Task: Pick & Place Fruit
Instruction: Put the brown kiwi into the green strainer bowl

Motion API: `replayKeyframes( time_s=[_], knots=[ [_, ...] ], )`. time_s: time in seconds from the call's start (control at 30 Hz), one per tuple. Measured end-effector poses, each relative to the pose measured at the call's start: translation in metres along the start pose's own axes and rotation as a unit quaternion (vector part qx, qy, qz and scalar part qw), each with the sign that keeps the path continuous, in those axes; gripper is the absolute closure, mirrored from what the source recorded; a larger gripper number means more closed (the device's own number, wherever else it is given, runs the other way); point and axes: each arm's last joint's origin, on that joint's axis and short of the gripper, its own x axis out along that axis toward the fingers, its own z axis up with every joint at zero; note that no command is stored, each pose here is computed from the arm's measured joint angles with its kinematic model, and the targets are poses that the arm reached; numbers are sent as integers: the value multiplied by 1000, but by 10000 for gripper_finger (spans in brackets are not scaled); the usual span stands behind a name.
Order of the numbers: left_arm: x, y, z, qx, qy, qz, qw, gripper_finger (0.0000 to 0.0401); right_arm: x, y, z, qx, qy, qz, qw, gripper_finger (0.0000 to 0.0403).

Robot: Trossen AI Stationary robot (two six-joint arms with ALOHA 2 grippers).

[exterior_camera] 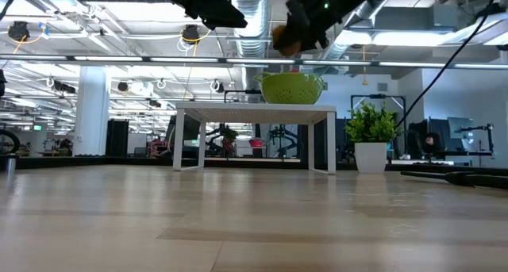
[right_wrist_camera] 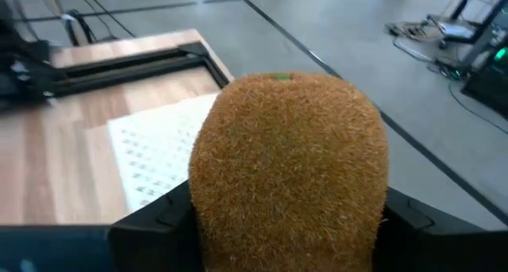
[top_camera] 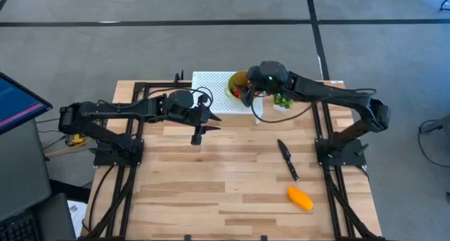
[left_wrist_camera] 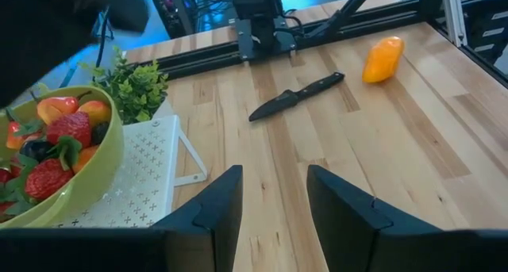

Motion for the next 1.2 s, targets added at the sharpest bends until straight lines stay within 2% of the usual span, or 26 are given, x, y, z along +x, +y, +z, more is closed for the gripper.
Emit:
replayKeyframes(
  time_s=[0.27,0.5,0.8,0.97,1.2],
  knots=[
    [0,0,0,0,0,0,1000,266,22,-18,-12,19,30,-14,999,179],
    [0,0,0,0,0,0,1000,266,23,-29,-13,28,30,-29,999,175],
    [0,0,0,0,0,0,1000,266,23,-43,-15,75,32,-49,995,169],
    [0,0,0,0,0,0,1000,266,23,-44,-19,88,52,-50,994,160],
    [0,0,0,0,0,0,1000,266,23,-41,-20,88,62,-24,994,153]
  ],
)
